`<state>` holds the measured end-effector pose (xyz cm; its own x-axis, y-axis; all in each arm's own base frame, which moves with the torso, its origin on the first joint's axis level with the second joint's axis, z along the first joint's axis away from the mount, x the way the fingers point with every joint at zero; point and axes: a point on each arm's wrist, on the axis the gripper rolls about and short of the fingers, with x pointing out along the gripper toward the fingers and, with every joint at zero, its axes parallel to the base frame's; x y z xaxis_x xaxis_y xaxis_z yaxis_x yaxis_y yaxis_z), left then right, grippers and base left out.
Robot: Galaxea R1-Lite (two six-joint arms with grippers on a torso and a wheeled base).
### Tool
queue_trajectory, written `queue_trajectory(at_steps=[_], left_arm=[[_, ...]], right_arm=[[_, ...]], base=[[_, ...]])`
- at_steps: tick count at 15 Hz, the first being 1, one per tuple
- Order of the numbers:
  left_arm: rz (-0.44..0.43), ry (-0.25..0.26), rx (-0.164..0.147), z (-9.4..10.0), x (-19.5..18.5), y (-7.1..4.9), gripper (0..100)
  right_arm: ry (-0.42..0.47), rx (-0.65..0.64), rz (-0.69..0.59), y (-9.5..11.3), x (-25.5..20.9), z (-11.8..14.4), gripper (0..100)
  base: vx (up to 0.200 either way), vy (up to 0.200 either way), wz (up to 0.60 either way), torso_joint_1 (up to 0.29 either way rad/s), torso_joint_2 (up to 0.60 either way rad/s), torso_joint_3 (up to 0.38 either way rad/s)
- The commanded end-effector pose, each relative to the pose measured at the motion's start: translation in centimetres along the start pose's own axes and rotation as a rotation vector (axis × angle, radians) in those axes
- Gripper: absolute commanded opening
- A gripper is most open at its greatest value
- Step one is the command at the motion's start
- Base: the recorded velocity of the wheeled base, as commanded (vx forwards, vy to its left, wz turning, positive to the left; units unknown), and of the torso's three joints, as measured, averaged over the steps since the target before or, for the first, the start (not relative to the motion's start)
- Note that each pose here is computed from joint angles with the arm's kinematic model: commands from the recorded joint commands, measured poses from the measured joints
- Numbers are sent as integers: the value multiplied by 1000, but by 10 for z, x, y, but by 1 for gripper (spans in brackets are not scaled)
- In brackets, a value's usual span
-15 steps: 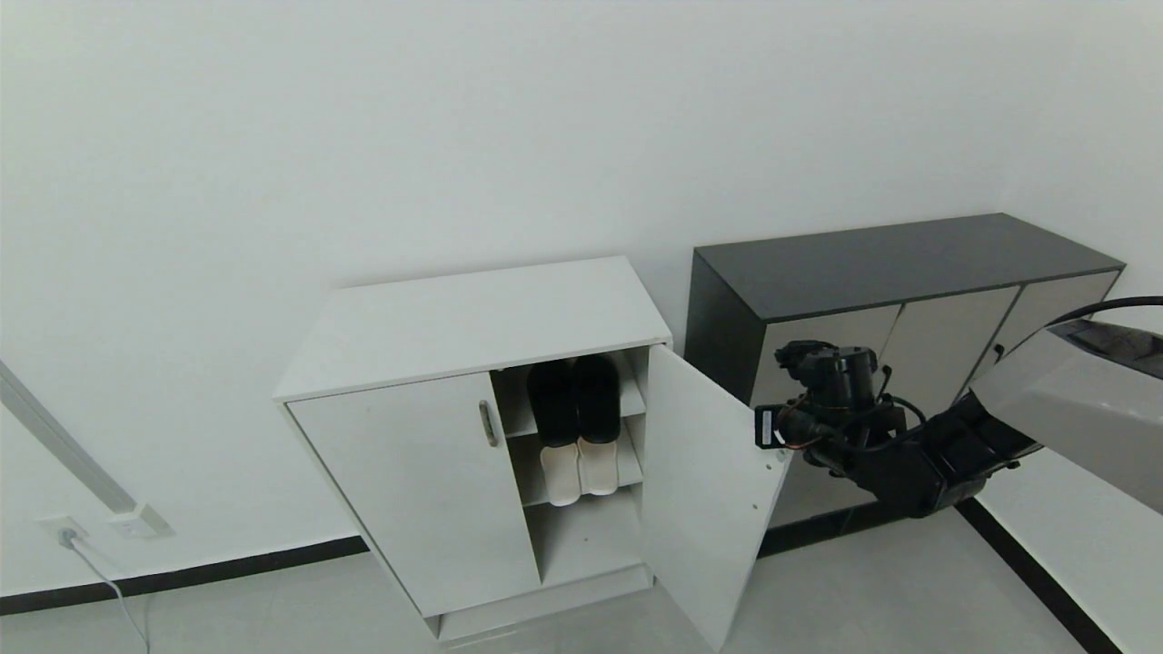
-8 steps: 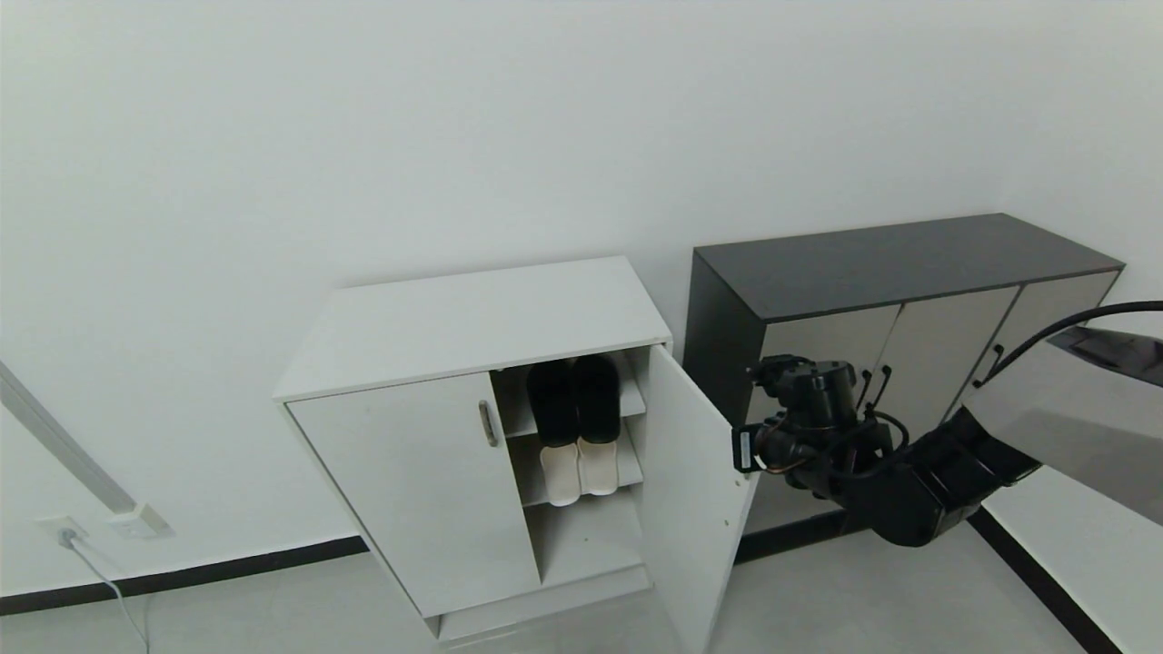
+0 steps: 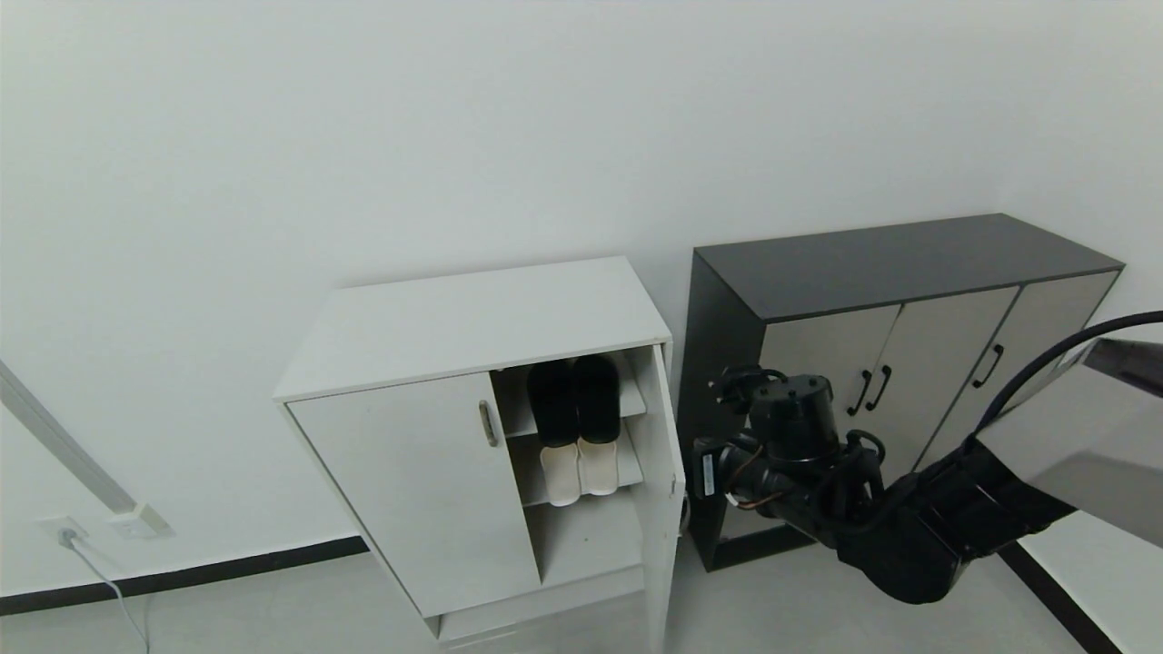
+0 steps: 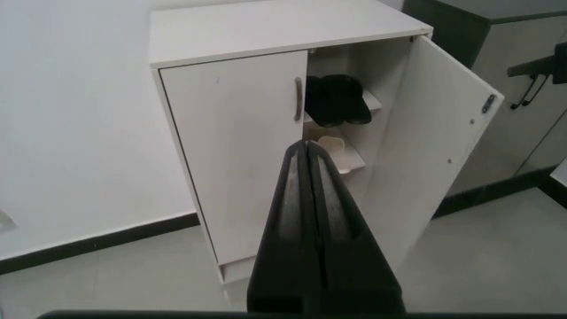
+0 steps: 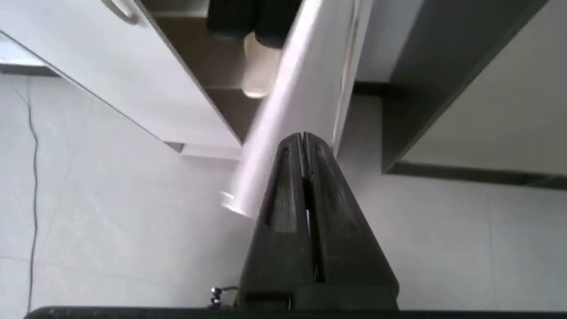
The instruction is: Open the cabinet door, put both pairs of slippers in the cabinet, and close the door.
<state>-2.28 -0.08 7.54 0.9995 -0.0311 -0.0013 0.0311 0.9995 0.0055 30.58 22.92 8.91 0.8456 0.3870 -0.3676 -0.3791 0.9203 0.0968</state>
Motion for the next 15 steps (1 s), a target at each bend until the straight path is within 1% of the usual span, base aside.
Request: queue_trajectory(at_steps=[1, 4, 6, 9, 11, 15], left_arm=[[0, 0, -1, 0, 0, 0, 0], [0, 0, 1, 0, 0, 0, 0], [0, -1, 1, 0, 0, 0, 0], [0, 0, -1, 0, 0, 0, 0], [0, 0, -1, 0, 0, 0, 0], [0, 0, 1, 0, 0, 0, 0]], right_arm=[[-4, -15, 10, 2, -6, -2, 0], [-32, -25, 27, 7, -6, -5, 0], [-35, -25, 31, 7, -6, -6, 0], [-20, -33, 73, 6, -10, -12, 0], [-42, -54, 75, 5, -10, -12, 0], [-101, -48, 77, 4, -16, -4, 0]], base=[[0, 0, 0, 0, 0, 0], [0, 0, 0, 0, 0, 0], [0, 0, 600, 2, 7, 7], [0, 0, 600, -2, -1, 1], [0, 0, 0, 0, 0, 0], [0, 0, 0, 0, 0, 0]])
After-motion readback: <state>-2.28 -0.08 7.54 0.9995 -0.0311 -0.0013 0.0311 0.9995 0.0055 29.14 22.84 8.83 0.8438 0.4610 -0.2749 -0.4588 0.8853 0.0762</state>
